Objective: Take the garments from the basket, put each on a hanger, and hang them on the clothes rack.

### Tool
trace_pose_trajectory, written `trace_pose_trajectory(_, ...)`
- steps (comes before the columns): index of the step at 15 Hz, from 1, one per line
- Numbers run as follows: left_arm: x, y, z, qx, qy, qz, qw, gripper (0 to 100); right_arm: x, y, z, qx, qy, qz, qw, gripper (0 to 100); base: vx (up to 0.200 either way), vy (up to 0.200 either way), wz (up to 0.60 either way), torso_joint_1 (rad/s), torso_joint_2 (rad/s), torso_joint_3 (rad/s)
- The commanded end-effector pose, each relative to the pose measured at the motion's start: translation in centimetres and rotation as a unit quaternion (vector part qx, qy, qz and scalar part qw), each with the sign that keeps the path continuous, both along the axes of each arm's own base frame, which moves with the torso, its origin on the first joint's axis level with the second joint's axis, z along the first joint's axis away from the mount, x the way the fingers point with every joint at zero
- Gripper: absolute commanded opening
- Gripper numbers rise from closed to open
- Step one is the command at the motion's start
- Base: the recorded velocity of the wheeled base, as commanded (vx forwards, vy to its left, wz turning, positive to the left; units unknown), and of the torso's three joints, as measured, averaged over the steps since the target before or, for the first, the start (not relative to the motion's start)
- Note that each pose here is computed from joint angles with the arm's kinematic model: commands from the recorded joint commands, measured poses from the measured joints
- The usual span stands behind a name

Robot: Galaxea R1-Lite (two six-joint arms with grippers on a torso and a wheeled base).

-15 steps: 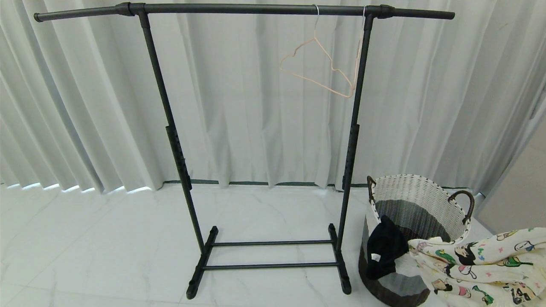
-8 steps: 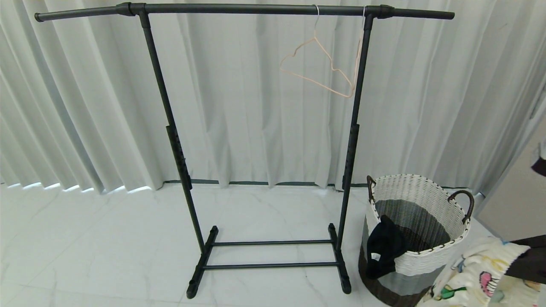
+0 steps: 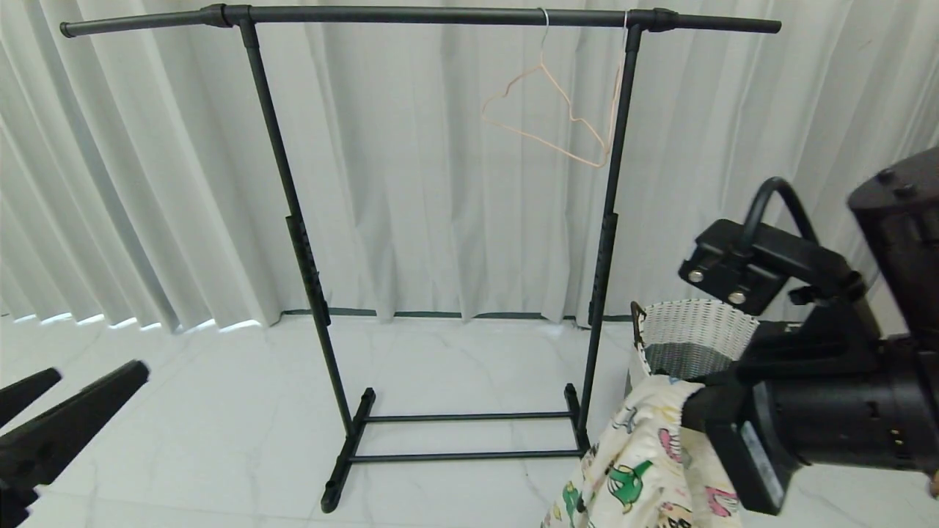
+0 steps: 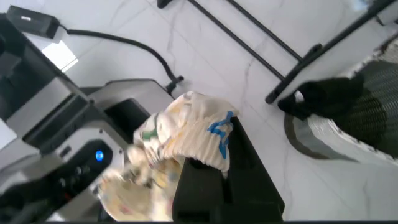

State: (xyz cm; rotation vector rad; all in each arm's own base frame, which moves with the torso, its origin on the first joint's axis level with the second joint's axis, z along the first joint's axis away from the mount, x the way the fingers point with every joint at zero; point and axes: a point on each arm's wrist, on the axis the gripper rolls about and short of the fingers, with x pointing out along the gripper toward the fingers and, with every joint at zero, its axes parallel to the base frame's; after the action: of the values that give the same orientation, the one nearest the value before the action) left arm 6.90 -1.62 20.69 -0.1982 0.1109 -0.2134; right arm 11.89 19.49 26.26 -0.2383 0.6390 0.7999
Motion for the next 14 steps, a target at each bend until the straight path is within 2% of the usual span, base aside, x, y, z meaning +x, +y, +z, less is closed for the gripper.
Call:
trace_pose_trajectory(1,6.7,-4.0,-1.1,0.014,0.102,-0.049,0.9935,100,1.7,2.9,-2.3,-0.025,0.005,-0.009,0.9996,0,0.0,0.0,0.0,0.0,0.0,0.0)
trace_pose_trajectory(2,7.2,-5.2,-1.4,0.021,0.116,-0.071,0.9905,100,2.2,3.7,-2.6,-0.024,0.004,-0.012,0.9996,0,0.0,0.0,0.0,0.0,0.0,0.0)
trace_pose_trajectory(4,7.6,-7.5,-1.5,0.019,0.133,-0.123,0.9833,100,3.2,5.2,-2.2,-0.011,-0.001,-0.016,0.9998,0,0.0,0.0,0.0,0.0,0.0,0.0)
trace_pose_trajectory(5,7.7,-8.2,-1.6,0.019,0.138,-0.134,0.9811,100,3.5,5.6,-2.1,-0.006,-0.002,-0.018,0.9998,0,0.0,0.0,0.0,0.0,0.0,0.0)
trace_pose_trajectory(7,8.7,-10.1,-3.1,0.043,0.176,-0.152,0.9717,100,4.3,6.9,-1.4,0.011,-0.006,-0.023,0.9997,0,0.0,0.0,0.0,0.0,0.0,0.0)
trace_pose_trajectory(8,8.7,-11.0,-3.3,0.05,0.181,-0.169,0.9676,100,4.5,7.2,-1.3,0.014,-0.007,-0.024,0.9996,0,0.0,0.0,0.0,0.0,0.0,0.0)
trace_pose_trajectory(9,8.3,-11.8,-3.5,0.056,0.184,-0.19,0.9628,100,4.7,7.5,-1.3,0.017,-0.006,-0.024,0.9995,0,0.0,0.0,0.0,0.0,0.0,0.0)
trace_pose_trajectory(11,6.5,-13.6,-4.1,0.068,0.193,-0.247,0.9471,100,4.9,8.0,-1.5,0.022,-0.004,-0.027,0.9994,0,0.0,0.0,0.0,0.0,0.0,0.0)
trace_pose_trajectory(12,5.8,-14.2,-4.1,0.068,0.196,-0.267,0.9412,100,4.8,8.0,-1.5,0.026,-0.001,-0.03,0.9992,0,0.0,0.0,0.0,0.0,0.0,0.0)
trace_pose_trajectory(14,5.5,-15.3,-4.6,0.079,0.205,-0.286,0.9328,100,4.5,8.3,-1.2,0.041,-0.001,-0.028,0.9988,0,0.0,0.0,0.0,0.0,0.0,0.0)
